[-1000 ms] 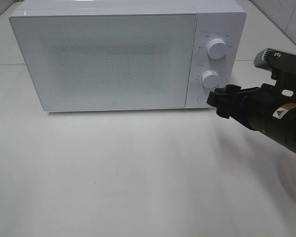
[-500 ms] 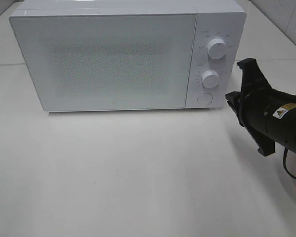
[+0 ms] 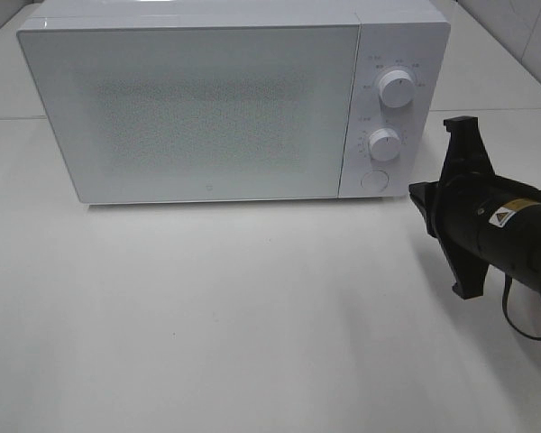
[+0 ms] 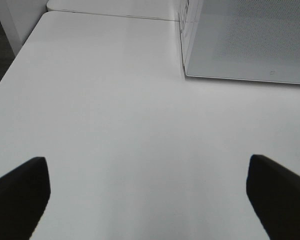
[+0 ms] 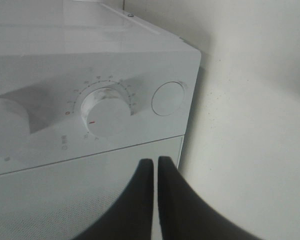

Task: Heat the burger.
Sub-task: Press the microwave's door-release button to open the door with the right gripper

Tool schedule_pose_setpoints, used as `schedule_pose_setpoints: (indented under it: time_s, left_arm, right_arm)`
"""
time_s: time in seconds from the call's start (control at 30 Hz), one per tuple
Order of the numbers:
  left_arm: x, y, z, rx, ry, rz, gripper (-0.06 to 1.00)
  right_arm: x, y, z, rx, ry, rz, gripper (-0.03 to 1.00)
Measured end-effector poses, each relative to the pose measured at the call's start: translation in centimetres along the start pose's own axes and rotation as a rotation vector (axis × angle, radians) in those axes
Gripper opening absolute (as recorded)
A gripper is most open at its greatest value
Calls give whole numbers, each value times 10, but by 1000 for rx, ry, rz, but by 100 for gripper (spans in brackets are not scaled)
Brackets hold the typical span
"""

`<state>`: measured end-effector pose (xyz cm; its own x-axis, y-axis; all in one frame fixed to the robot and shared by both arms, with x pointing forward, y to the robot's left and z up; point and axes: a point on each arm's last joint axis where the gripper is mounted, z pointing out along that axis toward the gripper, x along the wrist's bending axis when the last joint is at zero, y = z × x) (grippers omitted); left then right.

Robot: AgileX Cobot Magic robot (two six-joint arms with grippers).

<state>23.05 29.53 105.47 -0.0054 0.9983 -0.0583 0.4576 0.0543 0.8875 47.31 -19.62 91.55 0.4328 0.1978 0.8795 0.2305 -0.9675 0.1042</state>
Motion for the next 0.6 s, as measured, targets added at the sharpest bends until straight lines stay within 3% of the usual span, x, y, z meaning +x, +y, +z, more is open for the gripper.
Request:
schedule_pose_setpoints:
  time_s: [0.27,0.6]
  left_arm:
    - [0,0,0,0,0,0,99]
    - [0,0,0,0,0,0,99]
  right_arm:
    - [-13,-3,15,-19,-19,36,0]
    - [-12,-12,42,-4,33,48,0]
